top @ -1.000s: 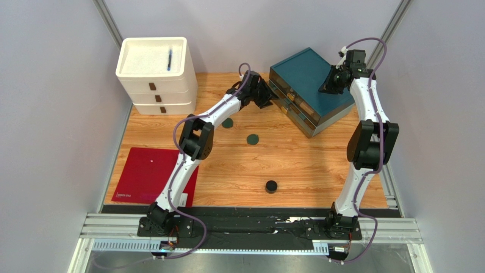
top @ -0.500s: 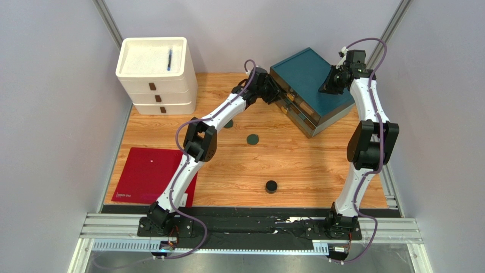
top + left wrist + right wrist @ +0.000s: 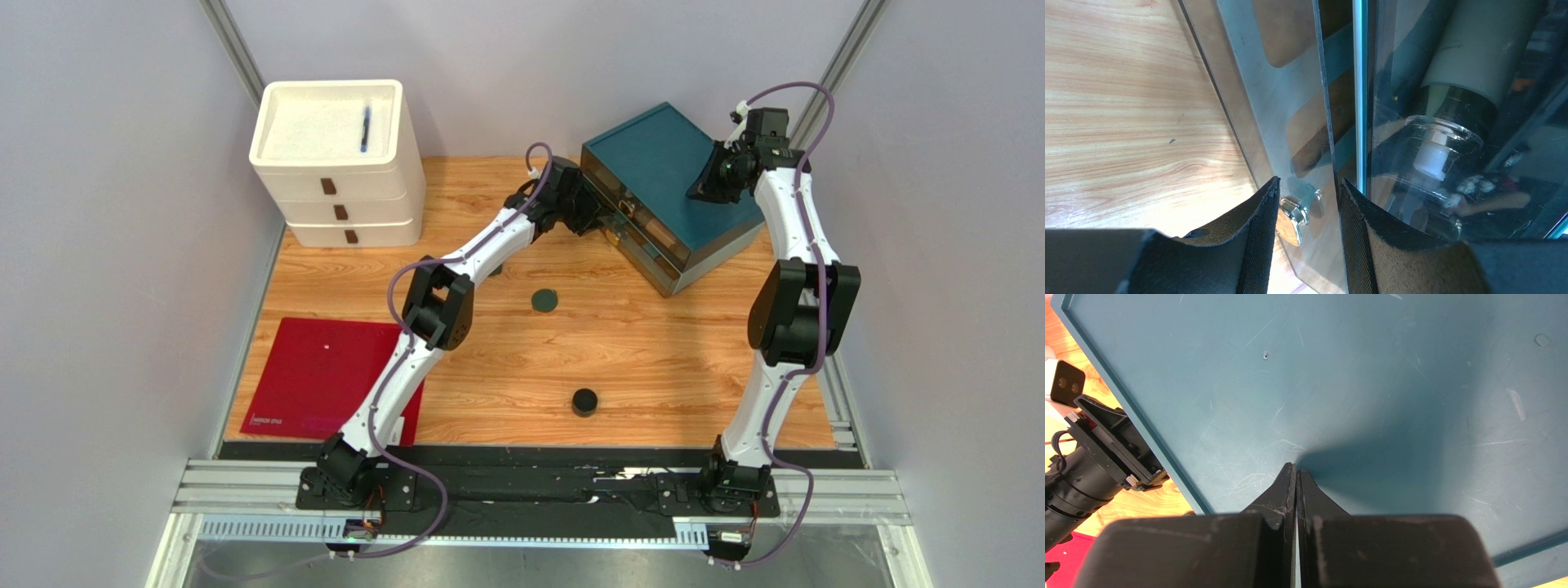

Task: Organize the makeup

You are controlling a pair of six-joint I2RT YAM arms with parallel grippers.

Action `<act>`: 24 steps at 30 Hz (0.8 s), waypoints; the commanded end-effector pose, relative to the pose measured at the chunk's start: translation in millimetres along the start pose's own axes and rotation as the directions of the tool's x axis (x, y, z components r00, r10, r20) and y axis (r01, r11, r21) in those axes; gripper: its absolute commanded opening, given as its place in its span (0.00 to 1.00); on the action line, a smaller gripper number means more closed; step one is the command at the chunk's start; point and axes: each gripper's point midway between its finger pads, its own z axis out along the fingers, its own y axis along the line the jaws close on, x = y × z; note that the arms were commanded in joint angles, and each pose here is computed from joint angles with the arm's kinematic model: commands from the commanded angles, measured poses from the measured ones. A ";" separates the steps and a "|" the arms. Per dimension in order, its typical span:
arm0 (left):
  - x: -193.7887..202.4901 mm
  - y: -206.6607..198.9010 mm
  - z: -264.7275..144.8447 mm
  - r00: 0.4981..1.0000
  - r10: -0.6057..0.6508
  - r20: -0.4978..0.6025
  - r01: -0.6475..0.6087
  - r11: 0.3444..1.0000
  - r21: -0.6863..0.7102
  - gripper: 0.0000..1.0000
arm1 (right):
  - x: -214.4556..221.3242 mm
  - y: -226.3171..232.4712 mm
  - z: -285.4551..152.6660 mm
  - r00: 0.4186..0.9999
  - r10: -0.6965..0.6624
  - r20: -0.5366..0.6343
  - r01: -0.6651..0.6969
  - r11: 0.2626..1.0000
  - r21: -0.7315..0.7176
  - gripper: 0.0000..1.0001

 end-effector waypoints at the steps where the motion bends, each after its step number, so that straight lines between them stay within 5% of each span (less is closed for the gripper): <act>1: 2.6 -1.3 3.1 1.000 -0.010 0.002 0.010 1.000 -0.007 0.47 | 77.0 -54.6 18.9 0.964 0.076 -0.255 -0.029 0.983 0.183 0.00; 4: 4.1 2.0 3.2 1.000 0.009 -0.001 -0.009 1.000 -0.019 0.47 | 77.4 -54.4 19.8 0.963 0.078 -0.256 -0.032 0.983 0.181 0.00; 11: 7.7 22.5 -2.8 0.998 0.039 -0.045 -0.043 0.995 -0.088 0.22 | 76.8 -54.6 19.3 0.964 0.079 -0.254 -0.032 0.982 0.184 0.01; 24: 7.3 92.6 -29.5 0.986 0.031 -0.164 -0.077 0.957 -0.281 0.24 | 76.0 -54.4 17.3 0.965 0.076 -0.251 -0.030 0.982 0.185 0.00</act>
